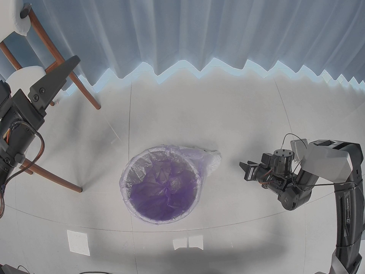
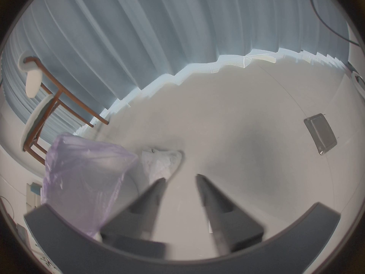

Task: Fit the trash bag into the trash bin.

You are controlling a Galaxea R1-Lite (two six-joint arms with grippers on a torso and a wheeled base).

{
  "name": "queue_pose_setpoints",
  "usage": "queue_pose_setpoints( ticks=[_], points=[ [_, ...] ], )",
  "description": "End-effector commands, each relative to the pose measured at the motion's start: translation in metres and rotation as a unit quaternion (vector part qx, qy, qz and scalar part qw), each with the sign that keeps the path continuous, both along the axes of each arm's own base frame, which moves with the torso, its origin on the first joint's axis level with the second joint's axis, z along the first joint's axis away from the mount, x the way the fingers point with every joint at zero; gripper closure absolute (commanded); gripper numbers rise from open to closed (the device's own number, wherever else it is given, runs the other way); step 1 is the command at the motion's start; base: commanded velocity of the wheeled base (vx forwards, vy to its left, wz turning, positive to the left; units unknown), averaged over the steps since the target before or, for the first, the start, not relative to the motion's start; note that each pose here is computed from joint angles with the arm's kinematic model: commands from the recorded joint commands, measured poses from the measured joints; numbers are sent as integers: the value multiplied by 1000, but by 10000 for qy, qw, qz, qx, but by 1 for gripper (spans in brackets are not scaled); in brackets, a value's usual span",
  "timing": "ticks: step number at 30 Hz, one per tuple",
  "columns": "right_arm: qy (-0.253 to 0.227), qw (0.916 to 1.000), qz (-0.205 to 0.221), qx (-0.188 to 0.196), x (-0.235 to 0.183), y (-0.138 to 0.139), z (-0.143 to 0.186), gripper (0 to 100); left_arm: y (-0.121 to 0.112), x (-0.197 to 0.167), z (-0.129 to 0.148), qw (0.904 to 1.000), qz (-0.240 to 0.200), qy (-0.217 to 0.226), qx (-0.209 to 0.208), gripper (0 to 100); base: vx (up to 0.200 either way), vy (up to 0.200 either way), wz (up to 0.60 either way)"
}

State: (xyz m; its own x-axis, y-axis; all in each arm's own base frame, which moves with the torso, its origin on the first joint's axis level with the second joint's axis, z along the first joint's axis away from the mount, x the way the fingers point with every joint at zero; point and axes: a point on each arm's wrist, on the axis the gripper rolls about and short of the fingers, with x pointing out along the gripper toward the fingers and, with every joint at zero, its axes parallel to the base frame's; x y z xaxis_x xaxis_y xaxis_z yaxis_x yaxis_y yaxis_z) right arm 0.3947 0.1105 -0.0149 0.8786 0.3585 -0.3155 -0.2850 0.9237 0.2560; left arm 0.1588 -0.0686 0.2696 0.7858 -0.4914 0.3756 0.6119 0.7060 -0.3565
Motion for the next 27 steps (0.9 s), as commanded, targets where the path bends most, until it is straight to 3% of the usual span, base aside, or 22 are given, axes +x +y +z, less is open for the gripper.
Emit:
queue_pose_setpoints(
  ticks=[1, 4, 8, 16, 27],
  points=[
    [-71, 9995, 37, 315, 7, 13, 1, 0, 0, -1, 0, 10000, -8, -4, -2, 0, 0, 0, 0],
    [20, 9981, 81, 609, 14, 27, -4, 0, 0, 0, -1, 10000, 0, 10, 4, 0, 0, 0, 0],
    [33, 9980, 165, 607, 32, 41, -18, 0, 1, 1, -1, 10000, 31, 24, 9, 0, 0, 0, 0],
    [336, 9982, 199, 457, 64, 57, -29, 0, 0, 2, -2, 10000, 31, 53, 21, 0, 0, 0, 0],
    [406, 9983, 313, 282, 91, 85, -52, 0, -1, 5, -6, 9999, 31, 130, 55, 0, 0, 0, 0]
  ],
)
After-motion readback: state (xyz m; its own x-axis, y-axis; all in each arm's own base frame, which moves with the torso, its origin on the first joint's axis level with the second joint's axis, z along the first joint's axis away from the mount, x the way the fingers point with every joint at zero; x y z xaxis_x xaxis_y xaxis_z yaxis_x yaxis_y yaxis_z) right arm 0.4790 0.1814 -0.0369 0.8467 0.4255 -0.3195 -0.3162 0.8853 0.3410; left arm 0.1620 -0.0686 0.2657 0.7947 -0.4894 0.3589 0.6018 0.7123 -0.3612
